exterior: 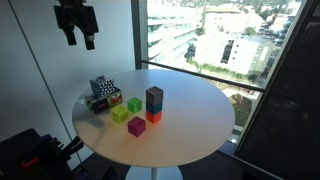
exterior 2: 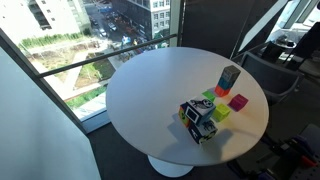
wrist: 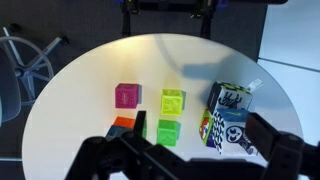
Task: Put the green block on top of the grey block
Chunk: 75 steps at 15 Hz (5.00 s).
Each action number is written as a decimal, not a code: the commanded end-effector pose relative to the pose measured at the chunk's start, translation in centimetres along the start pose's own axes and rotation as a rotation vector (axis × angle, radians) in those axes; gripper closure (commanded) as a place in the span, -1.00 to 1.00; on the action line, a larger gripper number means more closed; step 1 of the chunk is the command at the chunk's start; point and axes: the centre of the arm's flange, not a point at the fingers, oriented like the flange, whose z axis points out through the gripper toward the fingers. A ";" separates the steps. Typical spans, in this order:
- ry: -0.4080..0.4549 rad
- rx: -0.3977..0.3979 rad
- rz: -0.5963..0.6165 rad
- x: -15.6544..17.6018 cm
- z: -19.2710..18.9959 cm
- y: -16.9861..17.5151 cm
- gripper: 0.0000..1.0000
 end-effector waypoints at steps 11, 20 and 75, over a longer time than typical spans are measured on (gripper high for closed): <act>0.000 0.000 0.000 0.0 0.0 0.0 -1.00; -0.023 -0.009 0.018 1.4 0.9 0.2 -1.00; -0.031 -0.039 0.056 13.4 16.3 0.5 -1.00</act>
